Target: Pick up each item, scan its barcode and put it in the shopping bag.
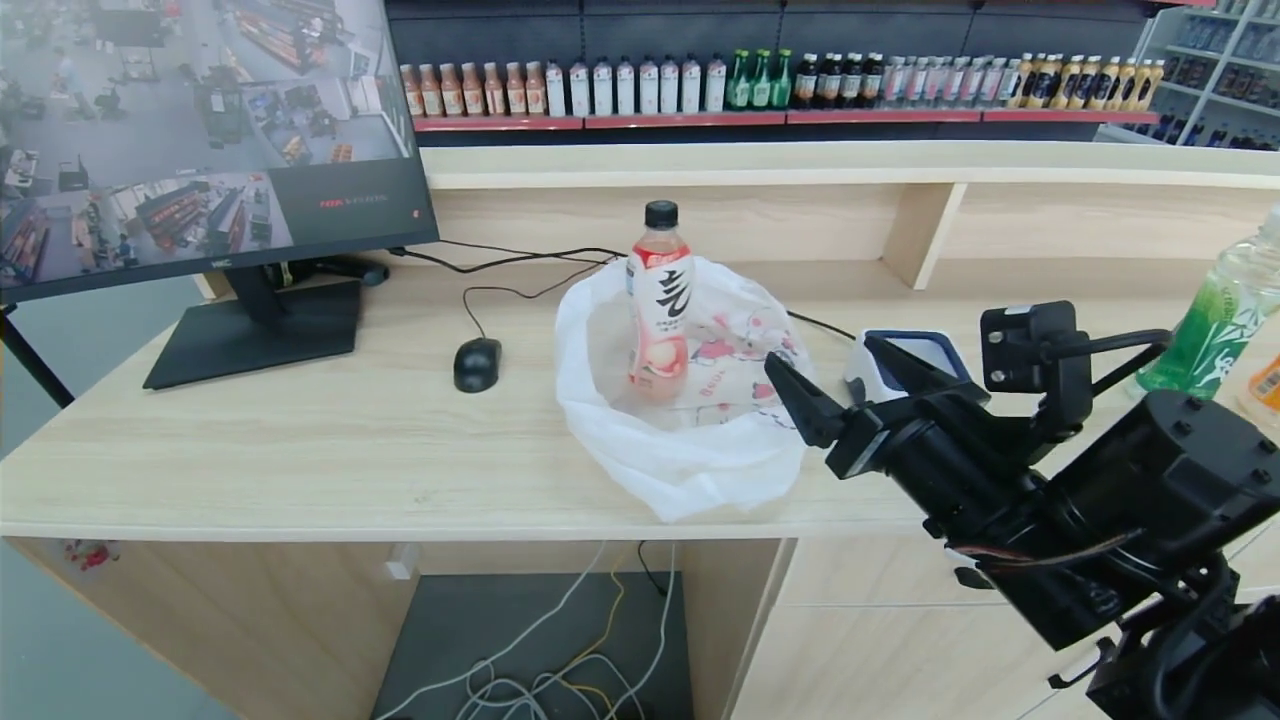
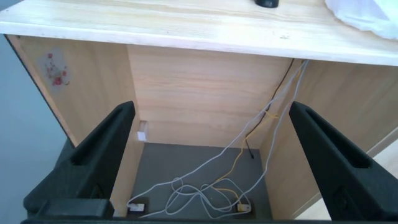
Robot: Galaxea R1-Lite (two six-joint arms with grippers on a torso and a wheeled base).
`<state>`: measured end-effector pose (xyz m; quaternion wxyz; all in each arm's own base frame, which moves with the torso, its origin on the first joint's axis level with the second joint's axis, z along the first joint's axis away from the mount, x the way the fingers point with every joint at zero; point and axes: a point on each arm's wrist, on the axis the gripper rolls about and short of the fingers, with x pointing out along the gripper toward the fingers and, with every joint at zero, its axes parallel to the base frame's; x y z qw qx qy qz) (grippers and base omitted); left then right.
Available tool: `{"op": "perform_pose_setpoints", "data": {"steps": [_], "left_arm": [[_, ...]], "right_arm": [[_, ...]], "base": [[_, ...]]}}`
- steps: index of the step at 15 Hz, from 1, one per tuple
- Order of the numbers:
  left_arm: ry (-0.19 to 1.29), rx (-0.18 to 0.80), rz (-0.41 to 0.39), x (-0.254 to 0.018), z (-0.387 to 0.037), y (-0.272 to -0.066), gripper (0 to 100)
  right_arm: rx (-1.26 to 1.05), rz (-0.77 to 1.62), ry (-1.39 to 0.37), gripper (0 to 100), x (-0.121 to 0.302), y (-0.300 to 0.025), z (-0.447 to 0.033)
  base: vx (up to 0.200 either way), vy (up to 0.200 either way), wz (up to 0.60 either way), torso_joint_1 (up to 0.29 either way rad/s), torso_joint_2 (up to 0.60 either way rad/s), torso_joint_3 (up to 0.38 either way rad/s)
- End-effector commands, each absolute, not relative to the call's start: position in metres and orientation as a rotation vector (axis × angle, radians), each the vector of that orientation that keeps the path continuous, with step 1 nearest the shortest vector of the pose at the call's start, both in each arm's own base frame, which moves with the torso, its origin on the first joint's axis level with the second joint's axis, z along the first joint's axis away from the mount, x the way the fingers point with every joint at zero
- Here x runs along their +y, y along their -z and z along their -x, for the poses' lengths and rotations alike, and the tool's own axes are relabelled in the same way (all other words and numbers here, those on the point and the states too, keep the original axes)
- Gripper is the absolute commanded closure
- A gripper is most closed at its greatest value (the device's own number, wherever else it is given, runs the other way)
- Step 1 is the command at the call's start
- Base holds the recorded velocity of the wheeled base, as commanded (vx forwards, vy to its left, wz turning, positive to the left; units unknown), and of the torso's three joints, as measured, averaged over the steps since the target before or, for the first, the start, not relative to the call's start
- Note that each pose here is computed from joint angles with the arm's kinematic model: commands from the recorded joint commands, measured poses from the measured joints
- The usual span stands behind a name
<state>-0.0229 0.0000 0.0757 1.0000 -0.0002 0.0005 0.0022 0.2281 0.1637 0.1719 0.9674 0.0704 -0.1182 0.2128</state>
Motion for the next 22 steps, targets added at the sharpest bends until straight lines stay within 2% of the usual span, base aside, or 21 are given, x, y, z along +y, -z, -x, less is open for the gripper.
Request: {"op": "perform_pose_setpoints", "data": {"steps": [1, 7, 22], "left_arm": [[-0.005, 0.002, 0.002, 0.000, 0.023, -0.076, 0], [-0.005, 0.002, 0.011, 0.000, 0.023, -0.076, 0], [-0.005, 0.002, 0.011, 0.000, 0.023, -0.076, 0]], "right_arm": [[-0.257, -0.149, -0.431, 0, 0.161, -0.177, -0.225], [-0.266, -0.139, -0.462, 0, 0.147, -0.184, -0.192], [-0.243, -0.136, -0.457, 0, 0.138, -0.179, -0.183]], "base": [[0.000, -0.200, 0.00, -0.002, 0.00, 0.007], [0.000, -0.200, 0.00, 0.002, 0.00, 0.002], [0.000, -0.200, 0.00, 0.001, 0.00, 0.002]]}}
